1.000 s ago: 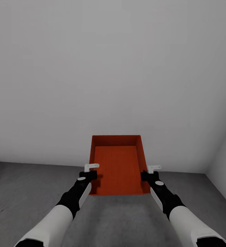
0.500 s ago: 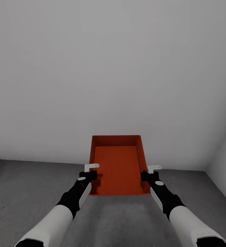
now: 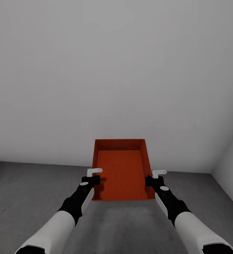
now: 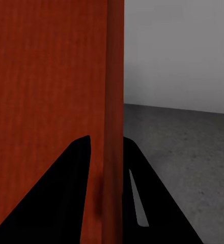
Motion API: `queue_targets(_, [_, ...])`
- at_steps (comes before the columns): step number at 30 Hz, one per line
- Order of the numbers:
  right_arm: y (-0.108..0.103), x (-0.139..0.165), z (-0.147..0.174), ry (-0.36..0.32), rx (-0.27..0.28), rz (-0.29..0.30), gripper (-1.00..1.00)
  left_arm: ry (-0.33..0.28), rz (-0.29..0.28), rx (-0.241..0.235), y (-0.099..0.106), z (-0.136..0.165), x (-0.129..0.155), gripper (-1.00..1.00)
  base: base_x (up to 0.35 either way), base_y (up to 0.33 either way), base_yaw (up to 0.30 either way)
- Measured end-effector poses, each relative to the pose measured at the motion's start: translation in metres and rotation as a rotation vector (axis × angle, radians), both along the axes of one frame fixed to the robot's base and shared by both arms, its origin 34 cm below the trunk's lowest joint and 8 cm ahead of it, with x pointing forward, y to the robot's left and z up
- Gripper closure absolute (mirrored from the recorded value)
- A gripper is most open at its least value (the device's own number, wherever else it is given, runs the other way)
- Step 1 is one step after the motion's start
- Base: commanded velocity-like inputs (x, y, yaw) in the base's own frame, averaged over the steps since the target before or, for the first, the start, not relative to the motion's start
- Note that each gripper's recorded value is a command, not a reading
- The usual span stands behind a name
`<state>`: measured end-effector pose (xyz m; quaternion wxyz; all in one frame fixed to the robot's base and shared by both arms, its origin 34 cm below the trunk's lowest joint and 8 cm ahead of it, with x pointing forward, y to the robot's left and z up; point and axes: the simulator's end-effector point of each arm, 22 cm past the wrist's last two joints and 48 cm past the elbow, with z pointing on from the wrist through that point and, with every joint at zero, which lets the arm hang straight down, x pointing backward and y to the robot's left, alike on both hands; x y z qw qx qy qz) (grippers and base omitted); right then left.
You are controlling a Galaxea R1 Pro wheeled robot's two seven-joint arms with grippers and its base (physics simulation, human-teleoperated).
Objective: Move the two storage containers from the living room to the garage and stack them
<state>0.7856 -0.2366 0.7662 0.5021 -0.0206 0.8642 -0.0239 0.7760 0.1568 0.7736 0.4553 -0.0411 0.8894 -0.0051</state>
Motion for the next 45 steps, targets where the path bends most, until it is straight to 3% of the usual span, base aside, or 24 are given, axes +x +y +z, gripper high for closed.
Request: queue_targets(45, [0.0, -0.008, -0.045, 0.069, 0.0, 0.0, 1.0, 0.069, 0.001, 0.0, 0.0, -0.044, -0.007, 1.0, 0.0, 0.0, 0.0])
